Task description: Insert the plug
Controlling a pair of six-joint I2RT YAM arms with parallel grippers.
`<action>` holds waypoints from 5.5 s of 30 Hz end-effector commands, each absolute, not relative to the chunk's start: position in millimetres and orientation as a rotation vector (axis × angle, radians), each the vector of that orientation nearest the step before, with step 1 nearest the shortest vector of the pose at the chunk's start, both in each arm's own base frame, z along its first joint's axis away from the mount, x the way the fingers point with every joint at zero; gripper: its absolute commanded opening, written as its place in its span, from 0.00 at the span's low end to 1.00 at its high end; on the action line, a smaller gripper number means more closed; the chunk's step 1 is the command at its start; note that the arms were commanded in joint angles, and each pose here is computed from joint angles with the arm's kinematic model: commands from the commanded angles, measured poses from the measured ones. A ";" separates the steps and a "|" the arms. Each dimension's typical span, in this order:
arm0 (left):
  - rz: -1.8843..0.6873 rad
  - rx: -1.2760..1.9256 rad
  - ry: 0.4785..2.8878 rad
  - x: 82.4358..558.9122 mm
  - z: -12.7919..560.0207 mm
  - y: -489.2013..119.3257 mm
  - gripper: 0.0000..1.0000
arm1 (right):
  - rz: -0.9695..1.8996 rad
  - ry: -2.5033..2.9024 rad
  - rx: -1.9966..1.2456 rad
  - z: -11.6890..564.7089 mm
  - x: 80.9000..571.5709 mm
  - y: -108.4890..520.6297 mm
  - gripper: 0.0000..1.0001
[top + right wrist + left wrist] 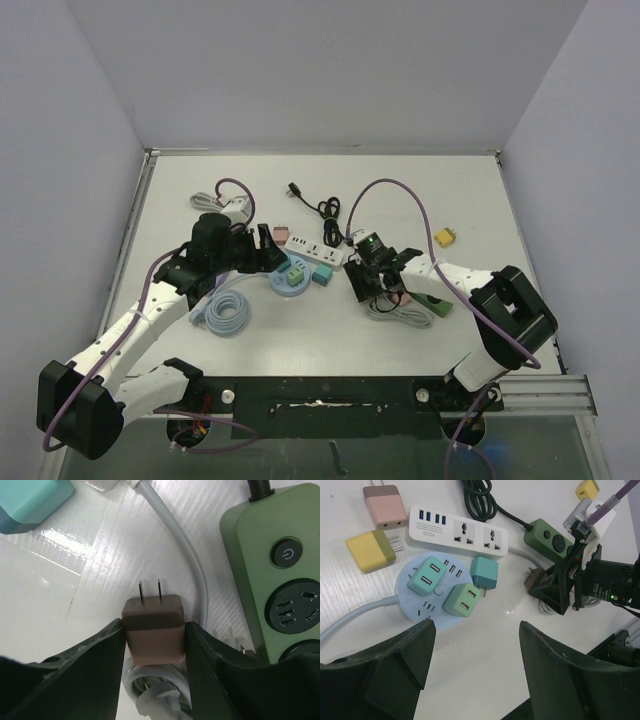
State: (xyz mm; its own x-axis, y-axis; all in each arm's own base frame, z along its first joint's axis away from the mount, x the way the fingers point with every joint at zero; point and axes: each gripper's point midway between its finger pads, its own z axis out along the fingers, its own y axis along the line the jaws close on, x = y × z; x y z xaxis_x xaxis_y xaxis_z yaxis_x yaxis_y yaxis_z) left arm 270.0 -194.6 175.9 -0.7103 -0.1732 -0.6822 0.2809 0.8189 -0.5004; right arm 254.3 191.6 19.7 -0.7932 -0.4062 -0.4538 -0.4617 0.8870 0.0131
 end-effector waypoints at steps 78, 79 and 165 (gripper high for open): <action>-1.719 0.414 1.464 165.6 373.2 -274.7 0.09 | 1.561 1.331 -0.213 359.9 180.2 299.0 0.72; -1.719 0.413 1.465 165.7 372.8 -274.9 0.09 | 1.574 1.320 -0.223 362.9 179.4 301.1 0.71; -0.926 0.231 1.894 227.3 224.7 -211.7 0.58 | 0.291 2.635 -1.161 83.7 307.1 131.0 0.01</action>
State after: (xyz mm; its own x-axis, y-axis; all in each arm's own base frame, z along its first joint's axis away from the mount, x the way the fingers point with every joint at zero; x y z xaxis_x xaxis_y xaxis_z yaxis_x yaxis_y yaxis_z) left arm 223.5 -208.1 204.9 -0.5593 -0.1874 -0.8075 0.4795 0.7215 -0.4996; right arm 314.4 120.8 87.1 -0.6852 -0.6749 -0.2738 -0.7066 0.7071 0.0254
